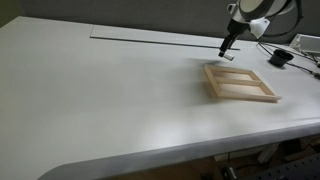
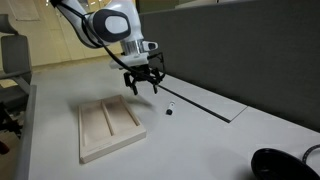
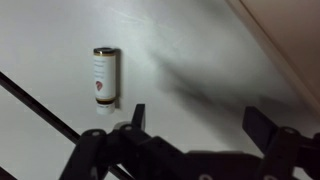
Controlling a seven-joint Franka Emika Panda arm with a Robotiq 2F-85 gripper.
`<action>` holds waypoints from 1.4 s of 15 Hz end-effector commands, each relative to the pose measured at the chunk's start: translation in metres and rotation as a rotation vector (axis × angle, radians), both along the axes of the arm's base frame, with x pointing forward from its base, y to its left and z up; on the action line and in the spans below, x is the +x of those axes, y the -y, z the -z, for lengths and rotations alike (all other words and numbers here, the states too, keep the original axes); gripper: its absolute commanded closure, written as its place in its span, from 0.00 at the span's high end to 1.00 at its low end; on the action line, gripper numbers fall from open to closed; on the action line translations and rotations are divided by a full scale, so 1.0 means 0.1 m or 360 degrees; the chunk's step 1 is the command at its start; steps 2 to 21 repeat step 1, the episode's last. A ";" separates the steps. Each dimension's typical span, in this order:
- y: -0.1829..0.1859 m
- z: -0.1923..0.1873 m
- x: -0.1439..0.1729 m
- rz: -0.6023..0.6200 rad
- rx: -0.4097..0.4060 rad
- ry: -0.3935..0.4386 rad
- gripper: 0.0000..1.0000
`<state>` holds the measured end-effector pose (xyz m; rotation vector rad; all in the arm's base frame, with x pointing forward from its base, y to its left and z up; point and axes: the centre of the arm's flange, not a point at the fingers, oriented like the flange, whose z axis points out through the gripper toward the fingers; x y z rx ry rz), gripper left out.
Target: Take the bottle on the tray and put it on the counter
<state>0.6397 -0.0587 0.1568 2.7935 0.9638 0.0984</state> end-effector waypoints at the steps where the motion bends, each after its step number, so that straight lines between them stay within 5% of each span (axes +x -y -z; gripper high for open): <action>1: -0.11 -0.25 -0.45 0.0026 -0.0035 -0.0124 1.00; 21: -0.11 -0.25 -0.45 0.0026 -0.0035 -0.0124 1.00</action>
